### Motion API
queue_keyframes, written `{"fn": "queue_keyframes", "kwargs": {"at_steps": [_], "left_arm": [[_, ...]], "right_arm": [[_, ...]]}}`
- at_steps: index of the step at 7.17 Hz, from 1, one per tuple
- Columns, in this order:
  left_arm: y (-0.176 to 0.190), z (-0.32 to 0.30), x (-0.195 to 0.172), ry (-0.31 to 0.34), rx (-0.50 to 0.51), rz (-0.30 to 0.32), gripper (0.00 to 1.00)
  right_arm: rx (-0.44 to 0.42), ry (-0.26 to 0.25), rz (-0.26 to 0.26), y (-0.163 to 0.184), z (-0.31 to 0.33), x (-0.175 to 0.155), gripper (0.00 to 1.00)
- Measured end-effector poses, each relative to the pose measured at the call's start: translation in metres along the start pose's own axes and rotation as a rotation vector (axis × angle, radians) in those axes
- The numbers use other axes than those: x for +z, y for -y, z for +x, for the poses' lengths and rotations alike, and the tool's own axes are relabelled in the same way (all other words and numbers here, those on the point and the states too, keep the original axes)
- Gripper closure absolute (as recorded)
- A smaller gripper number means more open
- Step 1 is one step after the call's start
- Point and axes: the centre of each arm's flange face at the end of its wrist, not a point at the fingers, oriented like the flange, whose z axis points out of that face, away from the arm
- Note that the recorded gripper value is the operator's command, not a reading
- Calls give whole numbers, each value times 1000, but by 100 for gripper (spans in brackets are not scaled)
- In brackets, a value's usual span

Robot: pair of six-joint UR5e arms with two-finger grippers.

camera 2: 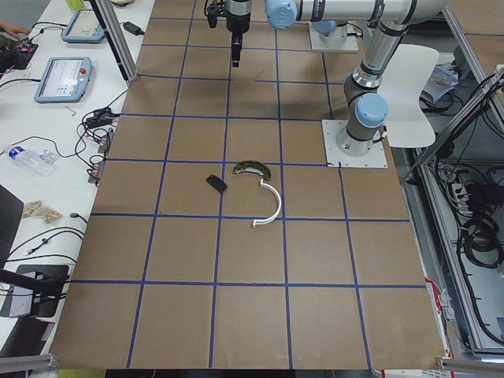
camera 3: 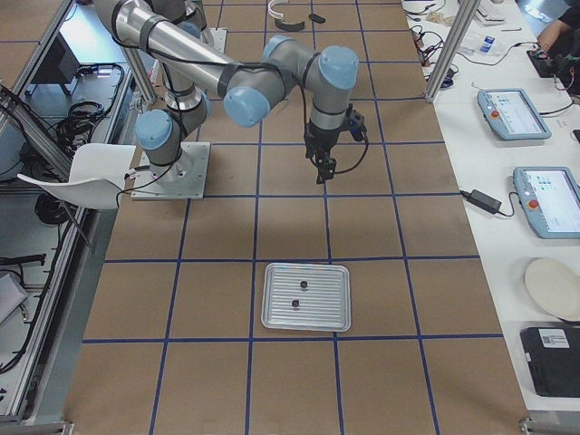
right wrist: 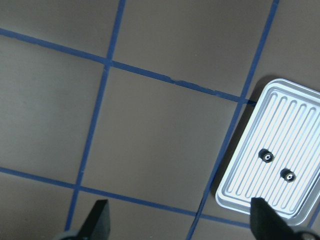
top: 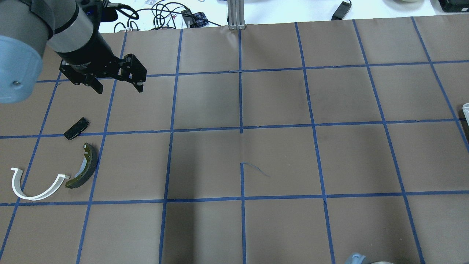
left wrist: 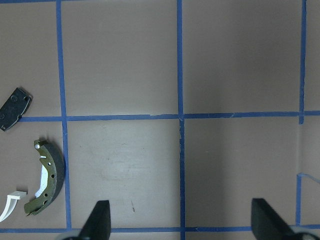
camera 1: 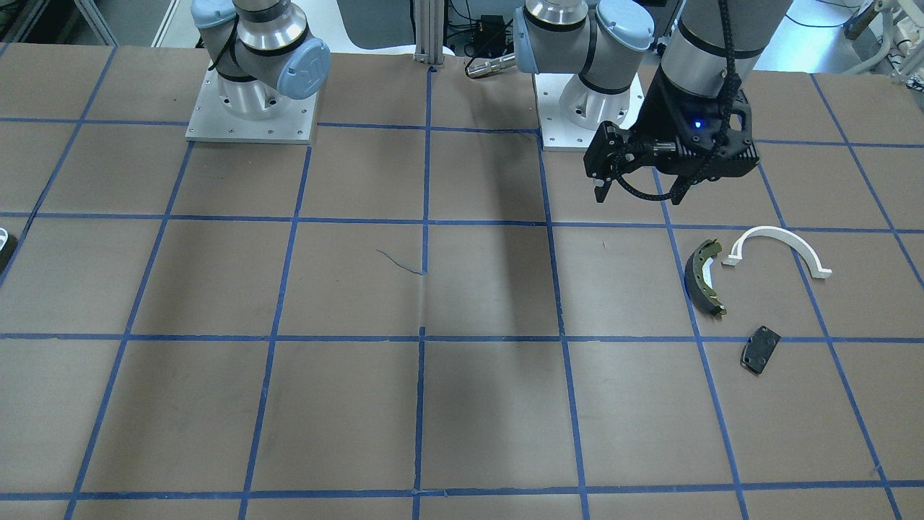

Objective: Place bearing gear from tray to pile

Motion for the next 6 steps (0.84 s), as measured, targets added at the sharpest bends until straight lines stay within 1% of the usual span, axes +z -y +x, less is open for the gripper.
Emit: {"fn": "queue_keyframes", "kwargs": {"at_steps": [1,2,3,5,6], "left_arm": [[-3,1,2,0,-1,0,0],[-5,1,3,3,-4,0,0],[-6,1,4,6,-5,-1,0],[-7,1,3,8,-6,1,0],[-7,1,3,9,-6,1,0]], "right_arm": [[-57,5,11,-17,55,38,0],[-117,5,26,-34,99,77,0],[-162,7,28,-50,133,118,0],[-230,54,20,-76,171,188,0],[-259,57,22,-82,182,214,0]]}}
